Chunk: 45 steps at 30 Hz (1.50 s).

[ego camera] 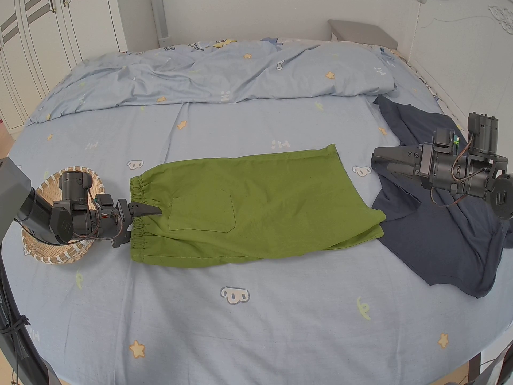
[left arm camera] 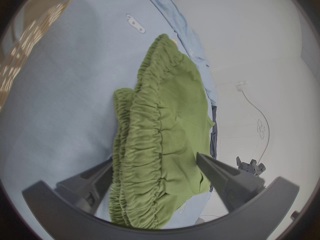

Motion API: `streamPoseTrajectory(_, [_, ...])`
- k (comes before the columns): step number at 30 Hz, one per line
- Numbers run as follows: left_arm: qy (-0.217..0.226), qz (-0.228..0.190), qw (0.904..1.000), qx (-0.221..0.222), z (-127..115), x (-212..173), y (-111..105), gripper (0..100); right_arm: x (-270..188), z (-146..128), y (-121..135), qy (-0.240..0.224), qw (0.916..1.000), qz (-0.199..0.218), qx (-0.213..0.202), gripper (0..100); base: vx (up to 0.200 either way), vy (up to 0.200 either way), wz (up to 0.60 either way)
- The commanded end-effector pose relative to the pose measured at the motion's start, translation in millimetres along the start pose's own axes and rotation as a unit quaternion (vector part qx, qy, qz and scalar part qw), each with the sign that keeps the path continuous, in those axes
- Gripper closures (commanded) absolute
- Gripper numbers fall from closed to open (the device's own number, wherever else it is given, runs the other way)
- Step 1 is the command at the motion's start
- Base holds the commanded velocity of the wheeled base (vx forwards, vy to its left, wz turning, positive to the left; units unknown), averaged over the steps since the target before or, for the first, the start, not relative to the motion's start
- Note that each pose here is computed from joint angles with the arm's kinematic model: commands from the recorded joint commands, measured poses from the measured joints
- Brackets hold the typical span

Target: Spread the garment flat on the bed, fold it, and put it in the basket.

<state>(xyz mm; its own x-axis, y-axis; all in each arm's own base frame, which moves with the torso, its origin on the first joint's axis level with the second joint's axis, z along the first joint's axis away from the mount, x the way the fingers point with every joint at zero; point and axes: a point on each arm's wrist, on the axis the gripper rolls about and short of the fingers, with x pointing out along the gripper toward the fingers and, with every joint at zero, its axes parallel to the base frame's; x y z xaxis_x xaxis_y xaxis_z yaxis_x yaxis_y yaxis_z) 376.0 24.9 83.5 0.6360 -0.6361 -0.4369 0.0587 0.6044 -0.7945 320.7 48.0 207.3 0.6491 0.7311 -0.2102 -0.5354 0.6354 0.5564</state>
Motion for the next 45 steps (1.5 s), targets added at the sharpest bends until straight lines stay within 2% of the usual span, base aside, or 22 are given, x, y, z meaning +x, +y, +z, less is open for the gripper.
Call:
streamPoseTrajectory(1, [0.001, -0.001, 1.0000, -0.006, 1.8, 1.9, 0.5, 100, 1.0, -0.9, -0.6, 0.001, 1.0000, 0.001, 0.001, 0, 0.000, 0.000, 0.00])
streamPoseTrajectory(9, [0.009, -0.022, 0.9991, -0.034, 4.6, 0.4, -8.0, 100, 1.0, -0.9, -0.6, 0.001, 1.0000, 0.001, 0.002, 0, 0.000, 0.000, 0.00])
streamPoseTrajectory(12, [0.012, -0.034, 0.9986, -0.039, 7.0, -5.4, -16.1, 100, 1.4, -0.7, -0.8, 0.001, 1.0000, 0.001, 0.002, 0, 0.000, 0.000, 0.00])
streamPoseTrajectory(13, [0.014, -0.037, 0.9984, -0.039, 9.6, -15.0, -27.3, 100, 3.4, -1.5, -3.2, 0.003, 1.0000, -0.003, 0.005, 0, 0.000, 0.000, 0.00])
streamPoseTrajectory(14, [0.014, -0.037, 0.9984, -0.039, 9.6, -15.0, -27.3, 100, 3.4, -1.5, -3.2, 0.003, 1.0000, -0.003, 0.005, 0, 0.000, 0.000, 0.00])
streamPoseTrajectory(17, [0.026, -0.020, 0.9981, -0.051, 16.8, -33.9, -45.9, 100, 7.1, -2.1, -12.4, 0.007, 0.9998, -0.011, 0.014, 0, 0.000, 0.000, 0.00])
streamPoseTrajectory(19, [0.035, -0.008, 0.9987, -0.037, 18.0, -43.6, -49.8, 100, 8.8, -1.6, -15.4, 0.009, 0.9997, -0.013, 0.017, 0, 0.000, 0.000, 0.00])
streamPoseTrajectory(25, [0.050, 0.026, 0.9984, -0.004, 24.8, -69.3, -37.5, 100, 23.7, -6.7, -42.7, 0.025, 0.9983, -0.032, 0.041, 0, 0.000, 0.000, 0.00])
streamPoseTrajectory(29, [0.062, 0.035, 0.9974, 0.009, 25.9, -73.9, -36.6, 100, 38.9, -14.3, -62.3, 0.068, 0.9936, -0.052, 0.074, 0, 0.000, 0.000, 0.00])
streamPoseTrajectory(33, [0.065, 0.035, 0.9972, 0.015, 24.2, -73.6, -38.1, 100, 49.5, -21.7, -76.3, 0.105, 0.9891, -0.064, 0.082, 0, 0.000, 0.000, 0.00])
streamPoseTrajectory(45, [0.073, 0.035, 0.9966, 0.017, 21.3, -68.4, -39.0, 100, 72.3, -45.4, -81.9, 0.169, 0.9774, -0.063, 0.111, 0, 0.000, 0.000, 0.00])
